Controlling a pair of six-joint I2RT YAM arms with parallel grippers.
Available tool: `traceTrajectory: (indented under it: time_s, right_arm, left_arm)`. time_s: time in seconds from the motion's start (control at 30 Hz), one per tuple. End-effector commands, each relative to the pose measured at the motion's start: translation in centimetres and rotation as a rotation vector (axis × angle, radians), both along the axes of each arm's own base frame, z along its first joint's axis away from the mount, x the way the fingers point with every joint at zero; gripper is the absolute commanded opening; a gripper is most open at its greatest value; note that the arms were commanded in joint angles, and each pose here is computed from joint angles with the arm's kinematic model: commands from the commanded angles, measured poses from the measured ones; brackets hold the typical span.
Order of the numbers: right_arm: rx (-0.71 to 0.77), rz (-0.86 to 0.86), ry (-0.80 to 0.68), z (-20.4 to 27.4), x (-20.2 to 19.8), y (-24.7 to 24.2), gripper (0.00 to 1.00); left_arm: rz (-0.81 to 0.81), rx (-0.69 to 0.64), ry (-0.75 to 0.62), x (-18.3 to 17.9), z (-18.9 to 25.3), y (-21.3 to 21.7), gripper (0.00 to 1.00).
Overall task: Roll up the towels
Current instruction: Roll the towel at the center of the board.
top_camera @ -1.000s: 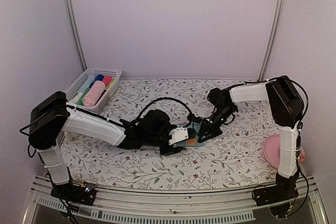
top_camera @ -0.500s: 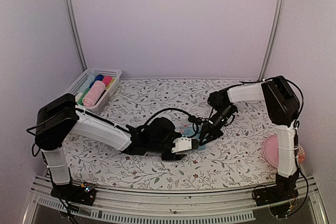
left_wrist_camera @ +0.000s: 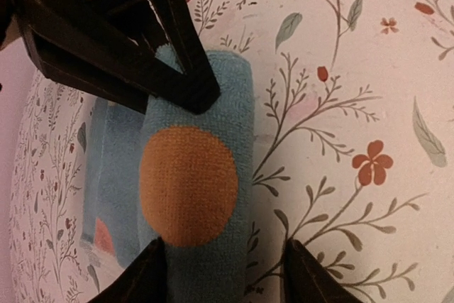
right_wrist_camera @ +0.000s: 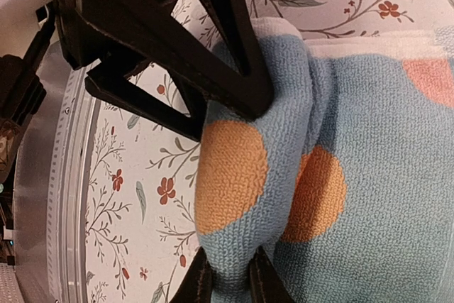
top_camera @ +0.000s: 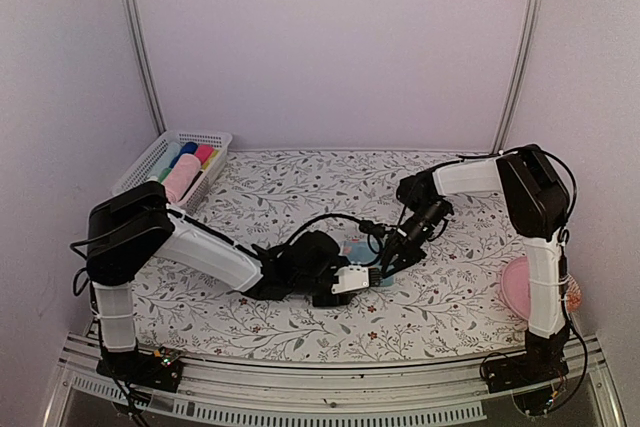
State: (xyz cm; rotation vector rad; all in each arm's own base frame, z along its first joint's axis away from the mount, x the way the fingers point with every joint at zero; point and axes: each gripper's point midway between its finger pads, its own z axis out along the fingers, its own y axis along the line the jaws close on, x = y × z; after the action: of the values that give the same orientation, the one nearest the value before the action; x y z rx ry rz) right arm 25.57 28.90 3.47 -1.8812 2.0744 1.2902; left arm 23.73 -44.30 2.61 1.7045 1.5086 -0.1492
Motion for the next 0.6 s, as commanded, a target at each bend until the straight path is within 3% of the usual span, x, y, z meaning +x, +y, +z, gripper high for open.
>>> traceTrajectory:
  time_s: [0.0,0.23,0.4,0.57]
  right_arm:
    - [-0.053,0.009,0.046,-1.5,-0.5,-0.9,0.14]
    - [-0.030,0.007,0.024,-0.6,-0.1,-0.9,0.22]
    - [0.014,0.010,-0.026,1.0,0.2,-0.9,0.31]
    - [0.076,-0.014,-0.167,3.5,1.5,-1.8,0.46]
  left_arm:
    - [0.019,0.054,-0.003,0.2,-1.8,0.4,0.53]
    - [0.059,0.095,-0.007,1.0,-2.9,1.0,0.27]
    - [0.076,0.116,0.032,1.2,-3.4,1.2,0.22]
    - [0.096,0.131,0.122,0.9,-3.5,1.2,0.21]
